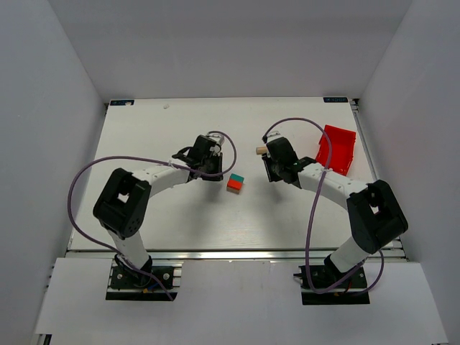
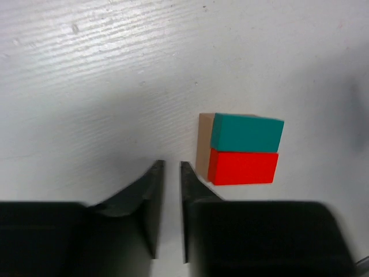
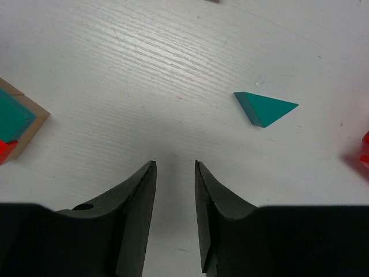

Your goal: Build the wood block tower

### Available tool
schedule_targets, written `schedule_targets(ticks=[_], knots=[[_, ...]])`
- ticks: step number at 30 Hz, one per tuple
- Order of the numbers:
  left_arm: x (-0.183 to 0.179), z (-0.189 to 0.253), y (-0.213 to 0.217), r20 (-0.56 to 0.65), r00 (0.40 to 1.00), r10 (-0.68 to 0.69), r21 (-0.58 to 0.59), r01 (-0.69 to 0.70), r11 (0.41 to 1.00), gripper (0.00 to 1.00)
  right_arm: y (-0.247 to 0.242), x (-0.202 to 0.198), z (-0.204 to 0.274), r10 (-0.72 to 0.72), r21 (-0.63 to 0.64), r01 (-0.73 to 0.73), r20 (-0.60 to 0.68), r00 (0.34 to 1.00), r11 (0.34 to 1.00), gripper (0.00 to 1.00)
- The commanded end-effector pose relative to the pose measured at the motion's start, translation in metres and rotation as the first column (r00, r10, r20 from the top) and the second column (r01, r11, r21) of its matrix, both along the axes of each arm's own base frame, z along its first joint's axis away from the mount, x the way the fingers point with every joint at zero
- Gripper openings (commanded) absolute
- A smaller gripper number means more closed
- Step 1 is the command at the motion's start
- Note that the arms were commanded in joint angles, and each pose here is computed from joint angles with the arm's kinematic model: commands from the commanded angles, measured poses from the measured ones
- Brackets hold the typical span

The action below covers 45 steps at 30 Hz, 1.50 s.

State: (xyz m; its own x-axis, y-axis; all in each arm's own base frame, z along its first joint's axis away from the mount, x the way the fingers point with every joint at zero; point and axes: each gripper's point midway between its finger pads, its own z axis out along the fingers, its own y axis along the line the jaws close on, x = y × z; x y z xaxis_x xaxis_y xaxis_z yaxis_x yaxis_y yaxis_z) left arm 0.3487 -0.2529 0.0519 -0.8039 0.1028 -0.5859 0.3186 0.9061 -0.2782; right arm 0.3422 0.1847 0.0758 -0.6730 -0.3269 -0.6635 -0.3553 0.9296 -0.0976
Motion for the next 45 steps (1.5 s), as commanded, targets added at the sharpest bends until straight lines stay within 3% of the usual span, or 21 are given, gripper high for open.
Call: schedule_targets(ticks=[1, 2, 3, 4, 5, 6, 7, 8, 14, 17, 21, 23, 24, 25, 27, 28, 31, 33, 34, 38, 45], knots=[[0.009, 0.064, 0.007, 0.127, 0.991, 0.047, -0.029, -0.044, 0.999, 0.37, 0.005, 0.014, 0.034, -0.023, 0.057, 0.018, 0.084, 0.996, 0.998, 0.39], [0.01, 0.07, 0.015, 0.145, 0.986, 0.082, -0.014, -0.081, 0.997, 0.45, 0.005, 0.018, 0.043, -0.036, 0.066, 0.029, 0.105, 0.994, 0.997, 0.48], [0.005, 0.076, 0.021, 0.147, 0.984, 0.096, -0.01, -0.095, 0.995, 0.67, 0.005, 0.02, 0.047, -0.044, 0.07, 0.036, 0.113, 0.993, 0.997, 0.54], [0.004, 0.1, 0.024, 0.193, 0.974, 0.121, -0.049, -0.113, 0.992, 0.67, 0.004, 0.02, 0.051, -0.055, 0.075, 0.046, 0.117, 0.992, 0.996, 0.61], [-0.001, 0.104, 0.033, 0.199, 0.969, 0.144, -0.036, -0.139, 0.99, 0.79, 0.002, 0.022, 0.055, -0.066, 0.076, 0.056, 0.128, 0.99, 0.996, 0.72], [-0.007, 0.11, 0.039, 0.202, 0.966, 0.163, -0.035, -0.159, 0.987, 0.84, 0.003, 0.022, 0.057, -0.068, 0.079, 0.058, 0.131, 0.989, 0.995, 0.79], [-0.013, 0.13, 0.046, 0.23, 0.954, 0.193, -0.069, -0.182, 0.981, 0.98, 0.002, 0.023, 0.062, -0.075, 0.082, 0.064, 0.14, 0.987, 0.995, 0.84], [-0.017, 0.136, 0.053, 0.242, 0.946, 0.215, -0.066, -0.205, 0.976, 0.98, 0.0, 0.023, 0.062, -0.078, 0.08, 0.068, 0.14, 0.987, 0.994, 0.89], [-0.054, 0.175, 0.089, 0.271, 0.916, 0.294, -0.094, -0.279, 0.956, 0.98, -0.011, 0.027, 0.074, -0.141, 0.087, 0.128, 0.16, 0.977, 0.988, 0.89], [-0.072, 0.185, 0.106, 0.283, 0.903, 0.324, -0.098, -0.309, 0.946, 0.98, -0.002, 0.039, 0.082, -0.093, 0.089, 0.078, 0.188, 0.978, 0.993, 0.89], [-0.085, 0.188, 0.115, 0.287, 0.896, 0.339, -0.119, -0.318, 0.941, 0.98, 0.016, 0.062, 0.084, 0.018, 0.035, -0.026, 0.215, 0.976, 0.999, 0.89], [-0.089, 0.187, 0.117, 0.29, 0.897, 0.335, -0.117, -0.314, 0.942, 0.98, 0.023, 0.079, 0.08, 0.206, -0.123, -0.18, 0.239, 0.949, 0.976, 0.89], [-0.09, 0.188, 0.118, 0.292, 0.897, 0.332, -0.117, -0.311, 0.943, 0.98, 0.023, 0.083, 0.078, 0.291, -0.196, -0.247, 0.24, 0.926, 0.949, 0.89], [-0.091, 0.188, 0.119, 0.298, 0.899, 0.32, -0.111, -0.3, 0.947, 0.98, 0.03, 0.09, 0.078, 0.495, -0.337, -0.406, 0.24, 0.835, 0.849, 0.89], [-0.093, 0.187, 0.116, 0.296, 0.908, 0.297, -0.107, -0.278, 0.955, 0.98, 0.036, 0.087, 0.068, 0.696, -0.455, -0.566, 0.188, 0.693, 0.687, 0.89], [-0.094, 0.184, 0.116, 0.292, 0.914, 0.281, -0.095, -0.265, 0.96, 0.98, 0.049, 0.084, 0.069, 0.821, -0.512, -0.662, 0.176, 0.543, 0.548, 0.89], [-0.095, 0.175, 0.116, 0.276, 0.921, 0.273, -0.071, -0.264, 0.962, 0.98, 0.063, 0.078, 0.054, 0.919, -0.489, -0.787, 0.091, 0.383, 0.376, 0.85], [-0.094, 0.172, 0.117, 0.276, 0.921, 0.275, -0.06, -0.269, 0.961, 0.98, 0.075, 0.099, 0.081, 0.922, -0.485, -0.791, 0.102, 0.373, 0.373, 0.78], [-0.093, 0.172, 0.118, 0.278, 0.92, 0.276, -0.057, -0.271, 0.961, 0.98, 0.076, 0.106, 0.056, 0.925, -0.441, -0.824, 0.042, 0.378, 0.356, 0.71], [-0.09, 0.176, 0.118, 0.304, 0.918, 0.255, -0.048, -0.252, 0.966, 0.98, 0.071, 0.117, 0.031, 0.937, -0.362, -0.892, -0.115, 0.331, 0.271, 0.69], [-0.087, 0.175, 0.12, 0.317, 0.916, 0.245, -0.033, -0.248, 0.968, 0.98, 0.056, 0.116, 0.006, 0.946, -0.313, -0.928, -0.183, 0.269, 0.204, 0.7]])
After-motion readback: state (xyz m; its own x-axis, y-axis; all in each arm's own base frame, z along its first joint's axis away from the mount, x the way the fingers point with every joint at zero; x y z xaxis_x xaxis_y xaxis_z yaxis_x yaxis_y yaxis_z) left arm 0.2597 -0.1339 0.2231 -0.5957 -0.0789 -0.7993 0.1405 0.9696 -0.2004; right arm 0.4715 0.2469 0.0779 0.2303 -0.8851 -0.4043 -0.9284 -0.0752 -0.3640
